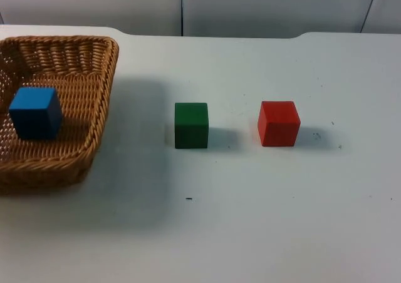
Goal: Pick up the basket with the left hand and place the blue cube into the basket with the right hand.
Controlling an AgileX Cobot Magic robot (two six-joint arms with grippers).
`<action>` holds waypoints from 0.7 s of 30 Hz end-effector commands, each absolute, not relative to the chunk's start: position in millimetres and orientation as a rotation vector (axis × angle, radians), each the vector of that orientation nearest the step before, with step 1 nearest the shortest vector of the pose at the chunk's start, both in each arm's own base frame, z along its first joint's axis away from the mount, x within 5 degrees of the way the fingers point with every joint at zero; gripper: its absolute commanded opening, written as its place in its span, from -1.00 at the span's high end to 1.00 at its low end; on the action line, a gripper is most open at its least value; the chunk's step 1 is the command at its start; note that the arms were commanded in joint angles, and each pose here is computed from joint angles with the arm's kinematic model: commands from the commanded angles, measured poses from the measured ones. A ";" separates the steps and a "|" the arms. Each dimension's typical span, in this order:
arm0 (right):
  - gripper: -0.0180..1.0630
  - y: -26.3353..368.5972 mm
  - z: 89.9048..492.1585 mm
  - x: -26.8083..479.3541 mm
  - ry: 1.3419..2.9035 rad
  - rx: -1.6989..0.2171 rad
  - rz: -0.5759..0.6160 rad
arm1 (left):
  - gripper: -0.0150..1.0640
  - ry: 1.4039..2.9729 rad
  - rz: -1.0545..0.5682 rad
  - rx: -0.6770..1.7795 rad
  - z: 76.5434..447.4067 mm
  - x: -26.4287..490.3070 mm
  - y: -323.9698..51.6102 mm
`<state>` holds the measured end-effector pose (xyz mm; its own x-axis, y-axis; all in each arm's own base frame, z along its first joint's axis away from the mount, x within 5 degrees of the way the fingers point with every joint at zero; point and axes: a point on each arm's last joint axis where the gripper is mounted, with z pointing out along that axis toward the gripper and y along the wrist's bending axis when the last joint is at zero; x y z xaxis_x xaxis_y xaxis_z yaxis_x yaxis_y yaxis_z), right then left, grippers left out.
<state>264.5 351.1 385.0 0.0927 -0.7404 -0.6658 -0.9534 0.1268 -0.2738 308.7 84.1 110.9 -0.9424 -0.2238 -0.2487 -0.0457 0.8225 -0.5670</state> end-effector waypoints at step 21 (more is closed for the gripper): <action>-0.98 347.8 389.8 263.5 1.685 -1.653 0.382 | -0.40 2.658 -0.874 -0.115 102.3 314.2 80.2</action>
